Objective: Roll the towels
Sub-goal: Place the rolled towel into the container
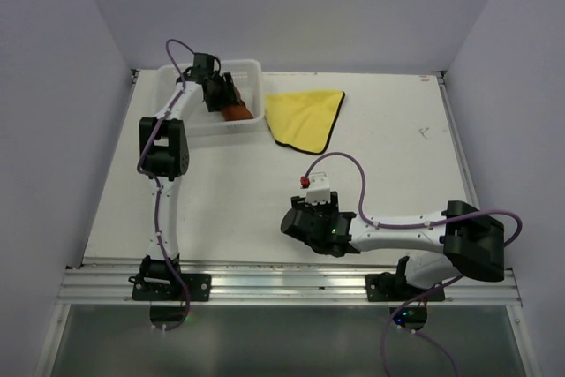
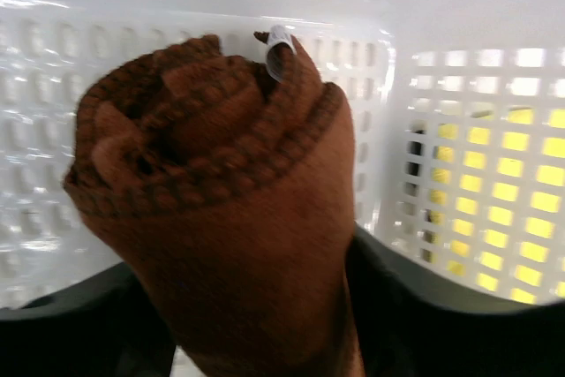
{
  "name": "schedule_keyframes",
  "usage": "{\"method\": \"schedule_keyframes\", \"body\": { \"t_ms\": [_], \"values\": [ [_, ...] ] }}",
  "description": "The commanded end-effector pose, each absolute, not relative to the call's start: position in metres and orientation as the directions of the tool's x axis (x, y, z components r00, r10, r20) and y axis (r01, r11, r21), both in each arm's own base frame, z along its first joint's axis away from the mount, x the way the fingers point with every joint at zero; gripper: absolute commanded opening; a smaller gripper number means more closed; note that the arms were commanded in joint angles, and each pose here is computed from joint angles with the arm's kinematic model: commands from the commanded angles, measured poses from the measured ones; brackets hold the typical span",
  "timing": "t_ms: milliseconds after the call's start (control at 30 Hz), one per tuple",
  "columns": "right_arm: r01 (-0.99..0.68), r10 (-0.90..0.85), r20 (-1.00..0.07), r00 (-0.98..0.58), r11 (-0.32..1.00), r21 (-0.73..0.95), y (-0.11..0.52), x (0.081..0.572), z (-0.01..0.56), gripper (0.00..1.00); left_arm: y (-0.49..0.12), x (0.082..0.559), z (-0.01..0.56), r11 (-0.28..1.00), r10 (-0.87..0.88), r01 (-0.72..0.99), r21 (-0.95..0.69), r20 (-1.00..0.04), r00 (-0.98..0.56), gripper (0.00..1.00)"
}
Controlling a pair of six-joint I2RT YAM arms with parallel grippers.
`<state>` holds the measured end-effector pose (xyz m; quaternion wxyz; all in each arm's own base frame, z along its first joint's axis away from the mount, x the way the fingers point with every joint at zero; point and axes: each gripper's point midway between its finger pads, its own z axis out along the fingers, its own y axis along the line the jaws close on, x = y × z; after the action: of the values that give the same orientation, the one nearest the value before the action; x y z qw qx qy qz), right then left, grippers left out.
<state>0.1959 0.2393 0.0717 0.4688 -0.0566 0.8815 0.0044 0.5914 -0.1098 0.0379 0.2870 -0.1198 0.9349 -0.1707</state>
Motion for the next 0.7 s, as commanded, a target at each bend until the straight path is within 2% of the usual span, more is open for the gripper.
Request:
{"method": "schedule_keyframes", "body": {
  "t_ms": [0, 100, 200, 433, 667],
  "values": [
    [-0.099, -0.068, -0.835, -0.547, 0.995, -0.016, 0.245, 0.201, 0.075, 0.69, -0.108, 0.596, 0.057, 0.910, -0.332, -0.117, -0.397, -0.532, -0.779, 0.74],
    [-0.108, -0.064, -0.831, -0.552, 0.994, -0.005, 0.247, 0.201, 0.075, 0.68, -0.110, 0.596, 0.070, 0.908, -0.326, -0.095, -0.408, -0.546, -0.772, 0.90],
    [-0.111, -0.058, -0.826, -0.560, 0.994, 0.005, 0.250, 0.201, 0.075, 0.69, -0.109, 0.597, 0.085, 0.908, -0.328, -0.085, -0.411, -0.568, -0.755, 0.96],
    [-0.110, -0.043, -0.819, -0.573, 0.994, 0.025, 0.253, 0.199, 0.076, 0.68, -0.109, 0.601, 0.122, 0.905, -0.337, -0.068, -0.419, -0.611, -0.716, 1.00],
    [-0.118, -0.070, -0.822, -0.564, 0.993, -0.003, 0.250, 0.200, 0.081, 0.68, -0.093, 0.604, 0.145, 0.935, -0.311, -0.094, -0.342, -0.661, -0.683, 0.99]
  ]
}}
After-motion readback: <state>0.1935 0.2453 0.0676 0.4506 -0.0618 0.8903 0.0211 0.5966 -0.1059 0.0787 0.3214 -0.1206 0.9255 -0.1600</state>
